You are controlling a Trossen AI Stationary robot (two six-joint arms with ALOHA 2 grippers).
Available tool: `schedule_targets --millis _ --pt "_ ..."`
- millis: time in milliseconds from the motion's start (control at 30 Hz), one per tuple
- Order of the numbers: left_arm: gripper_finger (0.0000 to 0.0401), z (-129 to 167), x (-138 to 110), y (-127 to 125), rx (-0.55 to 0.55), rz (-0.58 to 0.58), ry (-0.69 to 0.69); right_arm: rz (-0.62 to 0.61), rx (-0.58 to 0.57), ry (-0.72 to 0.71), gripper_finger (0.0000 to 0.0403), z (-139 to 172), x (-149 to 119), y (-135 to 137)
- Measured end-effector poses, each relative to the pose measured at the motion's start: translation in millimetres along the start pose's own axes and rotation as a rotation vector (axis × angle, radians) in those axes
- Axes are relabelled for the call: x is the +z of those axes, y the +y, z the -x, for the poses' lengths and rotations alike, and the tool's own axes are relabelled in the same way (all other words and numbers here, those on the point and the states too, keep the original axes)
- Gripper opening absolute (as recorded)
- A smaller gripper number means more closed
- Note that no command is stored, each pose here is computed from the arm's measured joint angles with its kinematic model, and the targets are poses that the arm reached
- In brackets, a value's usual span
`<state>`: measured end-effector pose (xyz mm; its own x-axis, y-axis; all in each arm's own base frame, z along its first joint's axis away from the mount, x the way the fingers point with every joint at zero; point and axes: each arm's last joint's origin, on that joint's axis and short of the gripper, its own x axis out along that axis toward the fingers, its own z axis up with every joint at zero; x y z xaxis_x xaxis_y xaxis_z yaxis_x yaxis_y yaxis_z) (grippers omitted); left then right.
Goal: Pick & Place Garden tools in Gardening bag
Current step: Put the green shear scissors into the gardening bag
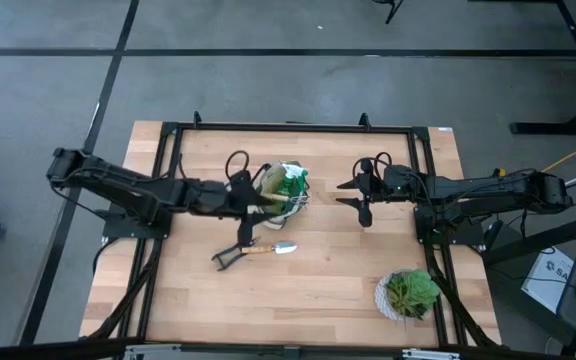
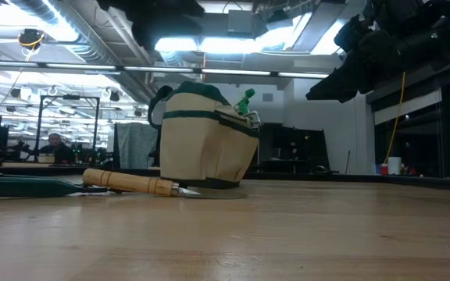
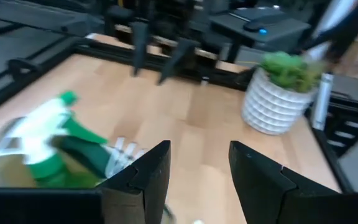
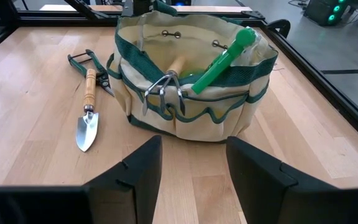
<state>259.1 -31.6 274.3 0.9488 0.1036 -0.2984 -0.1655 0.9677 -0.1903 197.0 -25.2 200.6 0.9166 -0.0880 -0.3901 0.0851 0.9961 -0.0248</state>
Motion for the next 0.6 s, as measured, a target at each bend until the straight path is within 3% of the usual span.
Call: schedule_targets --millis 167,600 --pt "0.0154 6.3 -6.1 -21.9 -0.073 -0.006 0.012 0.000 0.000 0.000 0.0181 0.0 0.1 0.0" --pt "0.0149 13.5 -35.1 -68.5 -0.107 0.076 0.076 0.000 0.001 0.000 0.0181 0.0 0.0 0.0"
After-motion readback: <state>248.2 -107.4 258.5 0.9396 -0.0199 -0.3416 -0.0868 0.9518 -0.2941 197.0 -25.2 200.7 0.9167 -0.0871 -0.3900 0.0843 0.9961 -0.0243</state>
